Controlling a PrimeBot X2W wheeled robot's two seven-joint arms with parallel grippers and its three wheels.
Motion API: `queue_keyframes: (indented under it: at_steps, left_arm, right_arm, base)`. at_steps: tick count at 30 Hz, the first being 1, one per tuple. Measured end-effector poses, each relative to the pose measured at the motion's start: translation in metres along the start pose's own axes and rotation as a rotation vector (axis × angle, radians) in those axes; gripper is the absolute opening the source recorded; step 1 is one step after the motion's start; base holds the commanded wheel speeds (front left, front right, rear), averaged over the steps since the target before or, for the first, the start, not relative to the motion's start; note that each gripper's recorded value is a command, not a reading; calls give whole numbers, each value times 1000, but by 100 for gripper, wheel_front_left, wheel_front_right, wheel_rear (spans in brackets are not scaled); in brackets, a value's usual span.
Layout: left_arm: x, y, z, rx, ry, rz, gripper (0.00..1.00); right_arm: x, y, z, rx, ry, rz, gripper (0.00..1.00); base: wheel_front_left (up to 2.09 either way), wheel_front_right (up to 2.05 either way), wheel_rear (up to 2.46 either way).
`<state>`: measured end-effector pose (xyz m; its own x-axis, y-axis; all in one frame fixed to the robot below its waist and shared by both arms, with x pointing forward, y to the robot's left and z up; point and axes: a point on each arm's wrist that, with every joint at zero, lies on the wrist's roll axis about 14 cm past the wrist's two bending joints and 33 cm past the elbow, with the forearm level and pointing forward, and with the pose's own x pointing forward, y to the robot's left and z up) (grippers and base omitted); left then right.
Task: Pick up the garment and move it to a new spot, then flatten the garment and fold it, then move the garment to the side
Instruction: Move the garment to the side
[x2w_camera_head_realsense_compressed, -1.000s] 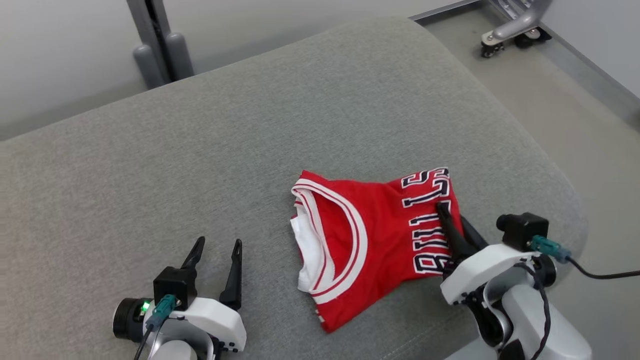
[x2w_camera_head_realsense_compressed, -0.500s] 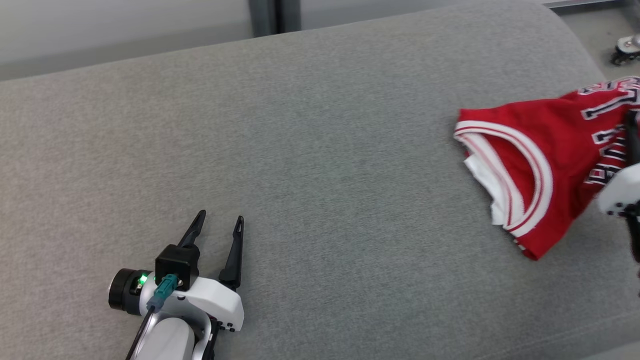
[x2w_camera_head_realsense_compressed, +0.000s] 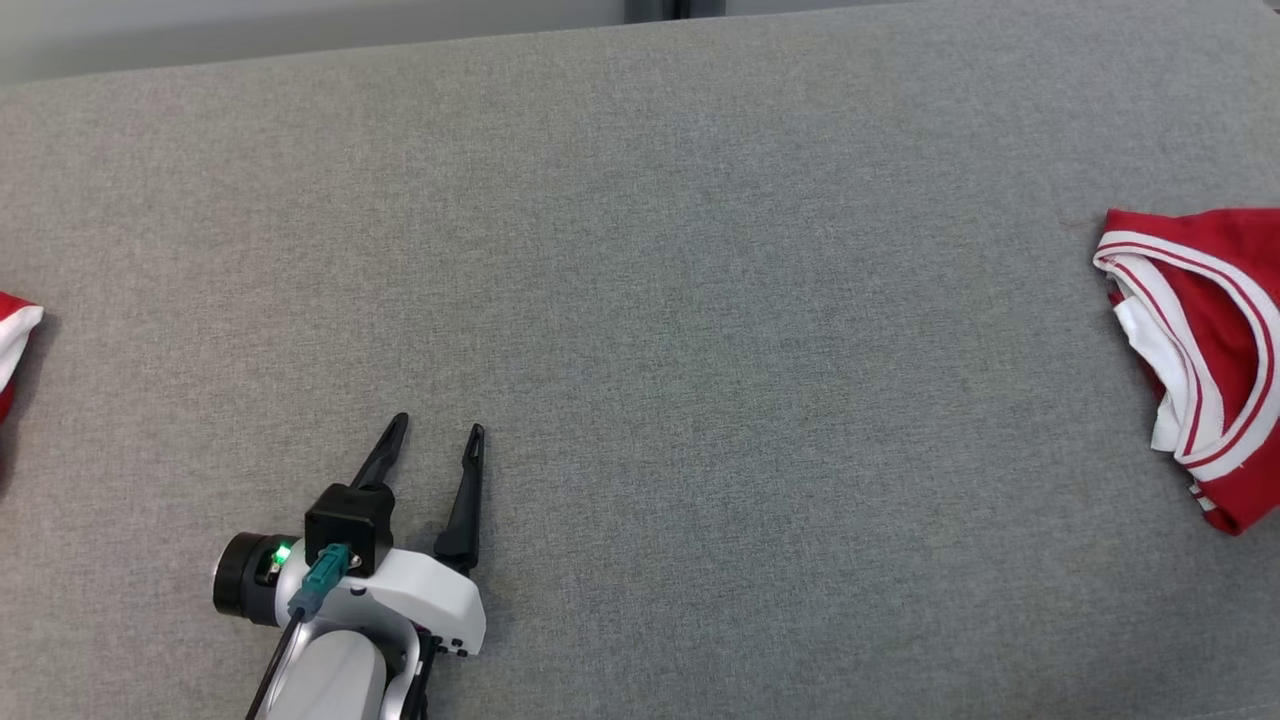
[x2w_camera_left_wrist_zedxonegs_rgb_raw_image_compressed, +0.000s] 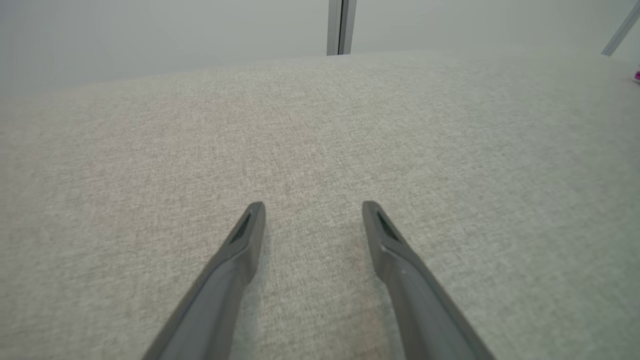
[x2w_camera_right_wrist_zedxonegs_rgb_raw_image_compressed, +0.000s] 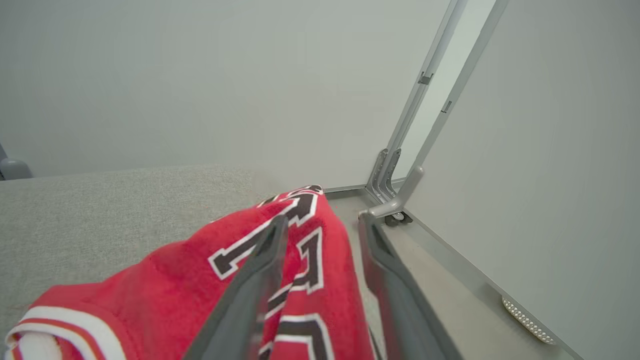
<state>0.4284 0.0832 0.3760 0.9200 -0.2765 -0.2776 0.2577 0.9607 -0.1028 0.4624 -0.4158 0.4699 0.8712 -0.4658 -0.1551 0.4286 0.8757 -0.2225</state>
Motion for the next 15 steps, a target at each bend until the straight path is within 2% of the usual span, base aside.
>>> queue_keyframes:
  at_steps: [4,6,12,15]
  left_arm:
    - [0,0,5,3,-12,4,100]
    - [-1,0,8,4,-22,6,100]
    - [-8,2,18,-3,-47,24,100]
    - [-14,2,21,-2,-55,33,100]
  right_arm:
    - [-3,-7,15,-2,-48,-40,100]
    - [-4,1,26,5,-83,-31,100]
    - [-16,41,72,33,-225,66,100]
    - [-28,58,81,38,-264,122,100]
  base:
    - [0,0,0]
    - [0,0,0]
    - [0,0,0]
    - [0,0,0]
